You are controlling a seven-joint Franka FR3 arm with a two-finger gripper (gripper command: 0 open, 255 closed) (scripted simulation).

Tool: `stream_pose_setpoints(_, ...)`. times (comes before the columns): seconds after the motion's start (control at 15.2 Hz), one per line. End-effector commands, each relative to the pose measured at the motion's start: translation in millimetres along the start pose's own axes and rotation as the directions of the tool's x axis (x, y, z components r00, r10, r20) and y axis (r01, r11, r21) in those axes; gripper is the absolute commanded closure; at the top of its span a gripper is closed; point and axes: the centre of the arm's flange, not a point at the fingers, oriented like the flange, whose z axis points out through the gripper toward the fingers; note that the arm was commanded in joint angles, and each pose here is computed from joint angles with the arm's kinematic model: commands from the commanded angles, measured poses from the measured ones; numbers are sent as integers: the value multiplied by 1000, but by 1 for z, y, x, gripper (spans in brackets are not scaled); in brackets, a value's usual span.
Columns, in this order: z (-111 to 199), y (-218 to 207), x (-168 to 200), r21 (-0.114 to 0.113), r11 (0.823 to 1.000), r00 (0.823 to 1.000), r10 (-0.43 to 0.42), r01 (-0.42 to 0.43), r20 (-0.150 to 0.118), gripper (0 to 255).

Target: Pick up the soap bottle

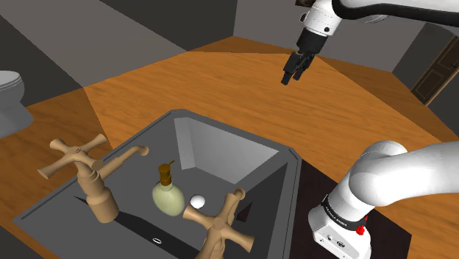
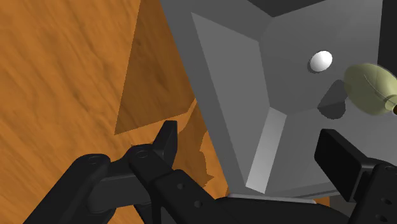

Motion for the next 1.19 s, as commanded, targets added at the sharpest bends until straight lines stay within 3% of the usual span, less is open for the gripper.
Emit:
stream_pose_setpoints(0.0,0,0,0,0,1000,1000,0,0,0,0)
stream_pose_setpoints(1.12,151,-152,21,69,995,994,-71,77,-82,0)
